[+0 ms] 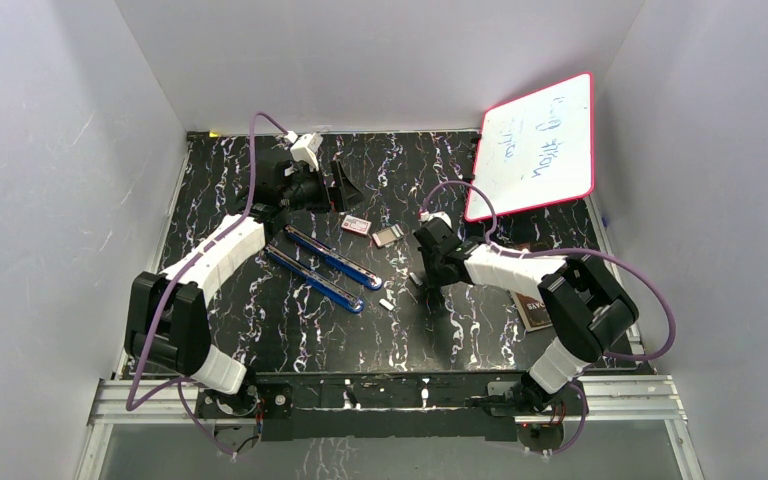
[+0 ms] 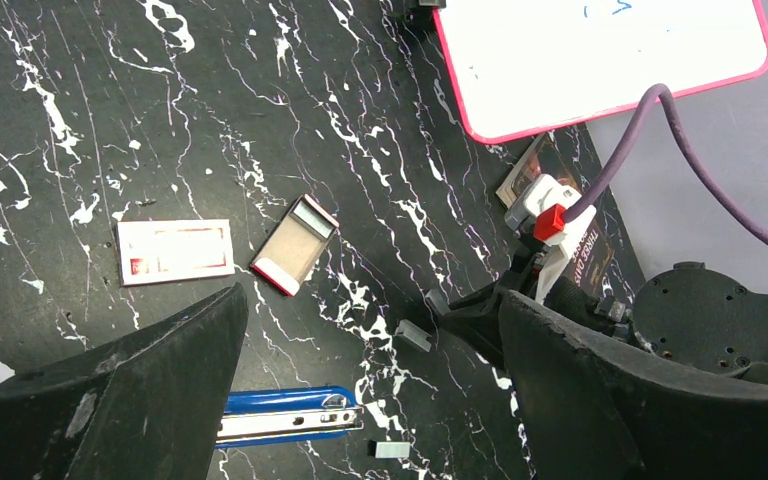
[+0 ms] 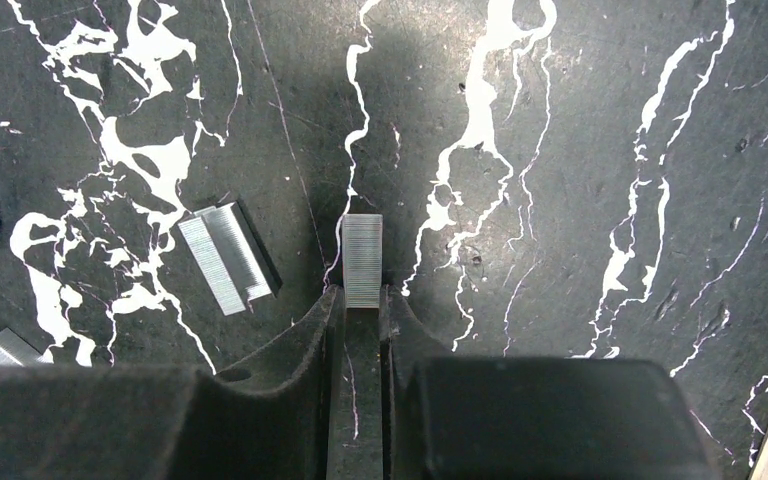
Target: Load the staples into the stapler
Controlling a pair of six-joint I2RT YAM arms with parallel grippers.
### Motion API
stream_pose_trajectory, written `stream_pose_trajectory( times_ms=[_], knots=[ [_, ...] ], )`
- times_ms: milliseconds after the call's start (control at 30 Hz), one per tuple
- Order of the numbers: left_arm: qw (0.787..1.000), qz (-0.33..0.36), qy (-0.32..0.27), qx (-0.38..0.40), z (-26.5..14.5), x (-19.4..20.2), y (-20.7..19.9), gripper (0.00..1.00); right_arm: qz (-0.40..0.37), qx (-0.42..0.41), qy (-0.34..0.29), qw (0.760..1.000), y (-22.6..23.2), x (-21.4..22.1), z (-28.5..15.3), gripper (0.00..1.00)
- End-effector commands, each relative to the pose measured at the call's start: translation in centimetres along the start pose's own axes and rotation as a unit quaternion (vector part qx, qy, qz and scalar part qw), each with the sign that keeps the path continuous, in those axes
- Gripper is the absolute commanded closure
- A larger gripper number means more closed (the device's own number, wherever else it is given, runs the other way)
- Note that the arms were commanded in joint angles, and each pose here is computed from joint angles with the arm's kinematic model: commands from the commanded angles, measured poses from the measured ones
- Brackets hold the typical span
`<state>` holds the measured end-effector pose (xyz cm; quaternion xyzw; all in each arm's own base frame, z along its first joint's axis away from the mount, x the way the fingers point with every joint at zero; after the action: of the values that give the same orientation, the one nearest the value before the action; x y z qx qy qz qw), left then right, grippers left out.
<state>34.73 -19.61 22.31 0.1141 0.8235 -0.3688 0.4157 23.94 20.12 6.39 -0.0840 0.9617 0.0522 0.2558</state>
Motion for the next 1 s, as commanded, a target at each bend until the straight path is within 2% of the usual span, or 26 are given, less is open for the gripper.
stream_pose_trajectory(
  times_ms=[0, 267, 433, 567, 733, 867, 967],
  knots=[
    [1.0, -0.002, 0.003, 0.009, 0.0, 0.1, -0.3, 0.05, 0.009, -0.008, -0.012, 1.0, -0.1, 0.0, -0.8, 0.85],
    [1.0, -0.01, -0.026, 0.004, 0.3, -1.0, -0.4, 0.04, 0.064, -0.141, -0.106, 0.982, 1.9, -4.6, -4.2, 0.88],
    [0.997, -0.019, -0.056, 0.049, 0.0, -2.1, -1.9, 0.04, 0.073, -0.24, -0.208, 0.945, 1.3, -8.6, -8.2, 0.88],
    [0.988, -0.01, -0.08, 0.131, -1.3, -3.2, -5.0, 0.06, 0.036, -0.298, -0.299, 0.906, 1.5, -10.6, -13.1, 0.91],
    [0.96, 0.049, -0.161, 0.223, -4.2, -4.5, -9.1, 0.11, -0.017, -0.366, -0.378, 0.851, 2.3, -11.8, -18.7, 0.94],
    [0.92, 0.123, -0.229, 0.294, -7.2, -5.3, -12.1, 0.22, -0.088, -0.422, -0.41, 0.804, 3.5, -12.6, -23.3, 0.95],
    [0.89, 0.169, -0.242, 0.349, -9.0, -6.0, -14.8, 0.27, -0.135, -0.453, -0.43, 0.769, 4.2, -12.9, -26.4, 0.95]
  ],
)
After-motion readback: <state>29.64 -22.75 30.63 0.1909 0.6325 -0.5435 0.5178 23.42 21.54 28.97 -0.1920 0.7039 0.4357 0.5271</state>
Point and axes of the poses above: each gripper's point midway between its finger pads, its own z axis out along the fingers, its own y axis along the line the jaws close on, x = y × z, the point moved 5 cm from there along -z, back along the fingers, and after that the axes turned 5 degrees about z, right-handed, at the moved point
